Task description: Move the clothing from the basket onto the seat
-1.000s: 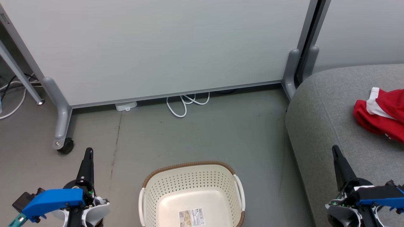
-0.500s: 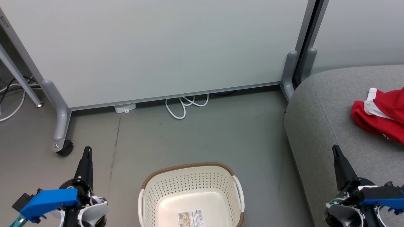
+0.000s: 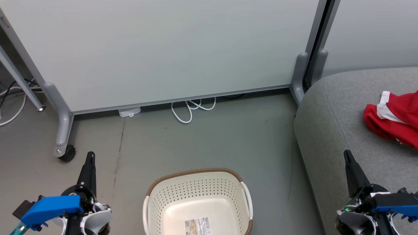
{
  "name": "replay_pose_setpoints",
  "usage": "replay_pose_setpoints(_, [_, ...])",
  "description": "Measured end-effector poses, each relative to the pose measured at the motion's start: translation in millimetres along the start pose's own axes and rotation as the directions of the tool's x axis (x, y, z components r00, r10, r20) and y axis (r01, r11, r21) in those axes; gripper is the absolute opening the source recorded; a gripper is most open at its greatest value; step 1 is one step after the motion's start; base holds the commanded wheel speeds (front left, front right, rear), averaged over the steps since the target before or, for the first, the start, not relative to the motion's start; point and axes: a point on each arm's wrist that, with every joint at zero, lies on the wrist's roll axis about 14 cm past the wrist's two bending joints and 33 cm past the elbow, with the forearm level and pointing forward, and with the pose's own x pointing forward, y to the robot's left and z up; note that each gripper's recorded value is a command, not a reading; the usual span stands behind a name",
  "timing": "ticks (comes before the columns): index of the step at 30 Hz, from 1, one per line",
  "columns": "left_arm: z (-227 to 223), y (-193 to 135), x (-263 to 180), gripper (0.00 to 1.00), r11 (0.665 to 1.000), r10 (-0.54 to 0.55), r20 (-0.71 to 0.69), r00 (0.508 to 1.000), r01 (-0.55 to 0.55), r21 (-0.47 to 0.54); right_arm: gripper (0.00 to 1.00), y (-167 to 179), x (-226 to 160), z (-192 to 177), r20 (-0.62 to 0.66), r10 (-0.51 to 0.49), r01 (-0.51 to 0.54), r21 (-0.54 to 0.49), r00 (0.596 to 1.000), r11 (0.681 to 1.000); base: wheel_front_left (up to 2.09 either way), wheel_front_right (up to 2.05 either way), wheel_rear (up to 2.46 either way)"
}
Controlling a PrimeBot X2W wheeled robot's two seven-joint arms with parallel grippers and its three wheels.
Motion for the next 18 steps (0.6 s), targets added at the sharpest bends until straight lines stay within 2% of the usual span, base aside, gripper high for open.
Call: replay_pose_setpoints(18, [0.1,0.0,0.0,0.0,1.0,0.0,0.0,1.0,0.0,0.0,0.0,0.0,0.0,0.0,0.0,0.0,0.0,0.0,1.0,1.0,0.0,0.0,0.0])
